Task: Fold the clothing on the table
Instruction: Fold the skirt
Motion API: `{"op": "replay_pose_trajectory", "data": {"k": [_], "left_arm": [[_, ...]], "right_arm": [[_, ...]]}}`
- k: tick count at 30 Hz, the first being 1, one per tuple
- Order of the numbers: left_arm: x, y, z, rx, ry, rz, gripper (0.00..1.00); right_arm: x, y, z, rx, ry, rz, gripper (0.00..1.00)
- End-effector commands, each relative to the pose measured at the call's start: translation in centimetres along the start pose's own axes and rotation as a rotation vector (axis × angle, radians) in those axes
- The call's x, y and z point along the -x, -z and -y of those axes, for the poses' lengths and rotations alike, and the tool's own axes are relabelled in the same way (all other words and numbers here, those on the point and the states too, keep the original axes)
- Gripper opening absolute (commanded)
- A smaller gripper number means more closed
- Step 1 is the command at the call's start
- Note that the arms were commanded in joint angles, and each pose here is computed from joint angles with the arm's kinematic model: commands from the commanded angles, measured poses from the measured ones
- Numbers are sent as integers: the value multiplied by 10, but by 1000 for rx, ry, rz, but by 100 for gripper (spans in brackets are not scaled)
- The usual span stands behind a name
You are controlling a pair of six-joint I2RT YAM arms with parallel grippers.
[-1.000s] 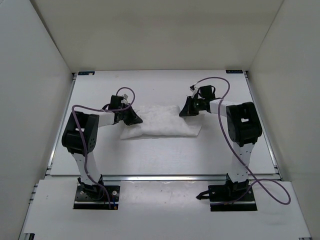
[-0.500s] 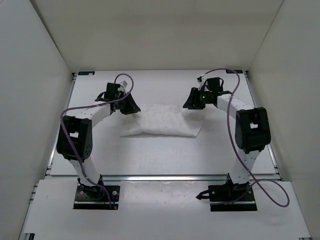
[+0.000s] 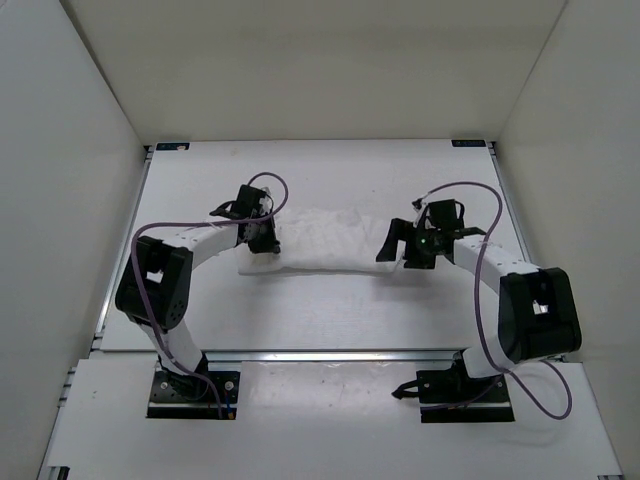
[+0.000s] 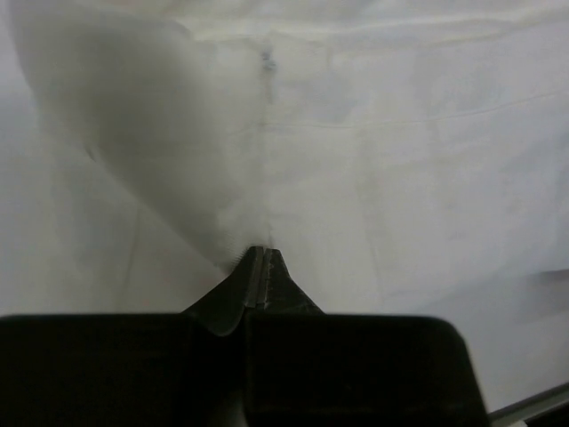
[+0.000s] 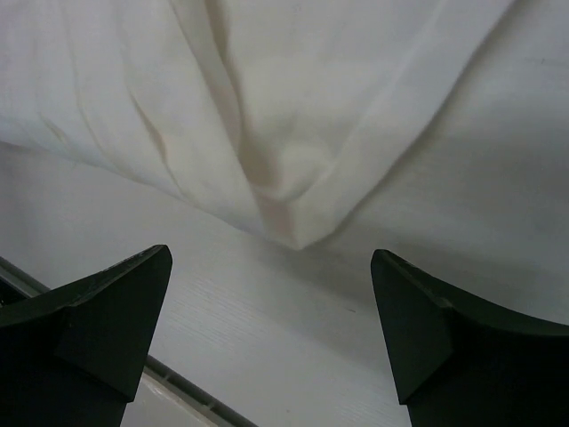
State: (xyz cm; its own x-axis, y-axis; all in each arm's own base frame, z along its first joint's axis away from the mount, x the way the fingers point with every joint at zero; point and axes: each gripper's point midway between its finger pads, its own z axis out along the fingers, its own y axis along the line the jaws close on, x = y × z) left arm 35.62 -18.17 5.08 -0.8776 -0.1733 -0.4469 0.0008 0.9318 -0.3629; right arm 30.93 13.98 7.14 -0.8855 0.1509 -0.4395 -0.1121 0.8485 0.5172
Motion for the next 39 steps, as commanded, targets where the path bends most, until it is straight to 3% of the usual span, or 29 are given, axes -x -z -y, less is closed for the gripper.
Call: {"op": "replay_pose_trajectory", "data": {"k": [1, 13, 22, 24, 25, 28, 31, 33, 39], "left_arm": [[-3, 2, -23, 86, 17, 3, 0], [-19, -11, -28, 44, 39, -76, 0], [-32, -28, 2, -24, 24, -139, 0], [-35, -30, 6, -37, 32, -148, 0], [-34, -31, 10, -45, 25, -147, 0], [-37, -32, 13, -53, 27, -170, 0], [-43, -31, 24, -82, 36, -180, 0], [-46, -32, 32, -96, 39, -182, 0], [-65, -38, 62, -140, 65, -217, 0]], "right_arm": [[5, -1, -3, 14, -19, 48, 92], [14, -36, -7, 24, -10, 25, 93], [14, -60, -17, 48, 10, -23, 91], [10, -67, -16, 46, 6, -42, 85], [7, -67, -16, 47, -1, -49, 77], [13, -70, -17, 51, -5, -41, 44], [17, -68, -13, 37, -2, -33, 23], [25, -58, -11, 23, -2, -8, 3], [71, -18, -12, 17, 61, 93, 0]]}}
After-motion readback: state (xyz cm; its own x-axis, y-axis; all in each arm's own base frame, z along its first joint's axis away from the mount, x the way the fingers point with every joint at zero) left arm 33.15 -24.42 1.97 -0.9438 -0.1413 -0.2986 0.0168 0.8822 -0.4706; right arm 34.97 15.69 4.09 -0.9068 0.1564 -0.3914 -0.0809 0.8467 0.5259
